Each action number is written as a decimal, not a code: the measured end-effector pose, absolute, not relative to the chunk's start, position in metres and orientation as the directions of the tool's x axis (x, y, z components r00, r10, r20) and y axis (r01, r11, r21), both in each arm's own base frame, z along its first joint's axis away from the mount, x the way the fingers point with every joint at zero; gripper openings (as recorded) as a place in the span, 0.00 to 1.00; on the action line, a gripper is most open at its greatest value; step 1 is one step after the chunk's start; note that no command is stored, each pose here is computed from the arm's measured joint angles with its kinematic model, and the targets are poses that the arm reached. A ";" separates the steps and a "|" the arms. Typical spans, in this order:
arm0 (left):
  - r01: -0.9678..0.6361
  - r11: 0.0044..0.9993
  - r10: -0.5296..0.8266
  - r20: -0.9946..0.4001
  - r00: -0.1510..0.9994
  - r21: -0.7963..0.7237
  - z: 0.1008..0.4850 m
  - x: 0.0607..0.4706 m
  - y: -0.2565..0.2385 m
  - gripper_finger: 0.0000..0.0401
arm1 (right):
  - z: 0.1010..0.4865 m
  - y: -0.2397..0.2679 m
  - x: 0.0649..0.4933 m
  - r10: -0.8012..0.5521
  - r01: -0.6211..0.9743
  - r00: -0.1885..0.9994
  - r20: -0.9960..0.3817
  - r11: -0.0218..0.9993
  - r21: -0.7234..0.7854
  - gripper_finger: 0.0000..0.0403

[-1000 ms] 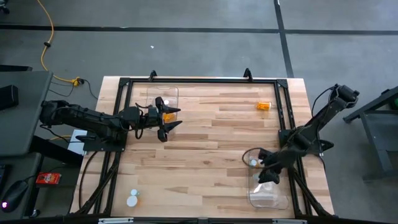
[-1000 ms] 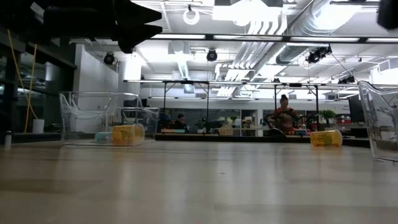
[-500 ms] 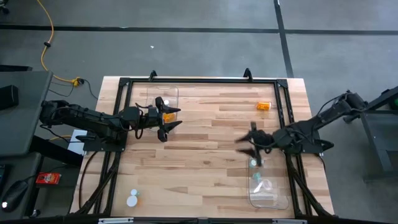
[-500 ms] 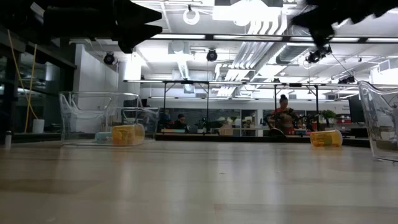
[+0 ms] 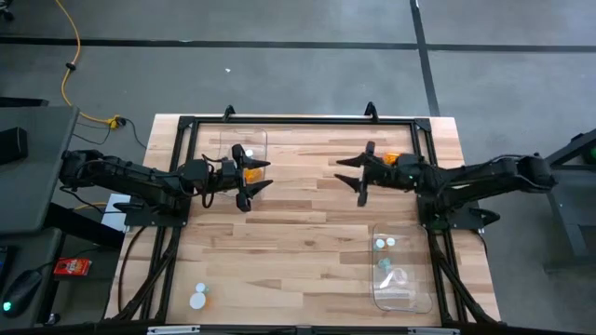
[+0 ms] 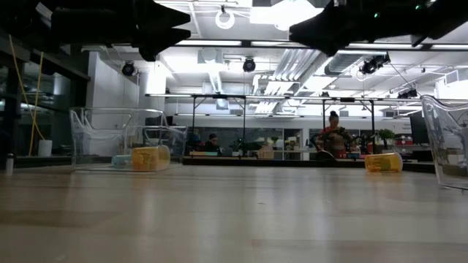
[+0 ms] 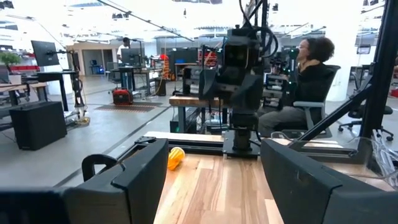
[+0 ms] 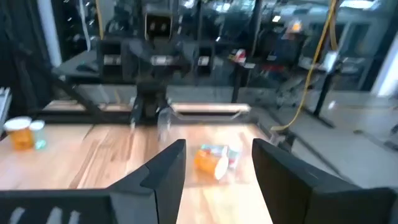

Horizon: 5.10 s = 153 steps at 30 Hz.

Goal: Pick and place medicine bottles into bin by pill shape (circle, oval)
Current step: Put the orange capsule bottle into the left transparent bin

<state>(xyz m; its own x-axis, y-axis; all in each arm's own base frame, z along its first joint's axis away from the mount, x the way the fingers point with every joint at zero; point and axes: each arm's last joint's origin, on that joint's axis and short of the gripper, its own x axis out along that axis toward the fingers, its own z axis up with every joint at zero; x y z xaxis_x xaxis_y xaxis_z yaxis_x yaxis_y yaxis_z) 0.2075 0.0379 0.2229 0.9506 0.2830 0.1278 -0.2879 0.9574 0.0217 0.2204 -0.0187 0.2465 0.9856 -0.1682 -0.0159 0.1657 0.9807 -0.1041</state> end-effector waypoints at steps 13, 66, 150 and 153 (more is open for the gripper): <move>-0.265 0.963 0.257 0.123 0.958 0.049 0.222 0.208 0.037 0.61 | 0.227 -0.023 0.237 -0.146 0.137 0.986 -0.076 0.984 -0.118 0.44; -0.261 0.965 0.258 0.121 0.959 0.017 0.222 0.208 0.037 0.61 | 0.174 -0.098 0.141 -0.724 0.976 -0.202 -0.659 -0.094 -0.196 0.44; -0.244 0.969 0.245 0.105 0.964 -0.024 0.221 0.208 0.037 0.61 | 0.237 -0.084 0.173 -0.391 0.144 -0.043 -0.920 0.908 -0.393 0.46; -0.244 0.970 0.245 0.103 0.964 -0.024 0.221 0.208 0.037 0.61 | 0.226 -0.087 0.179 -0.365 0.138 -0.108 -0.925 0.915 -0.378 0.51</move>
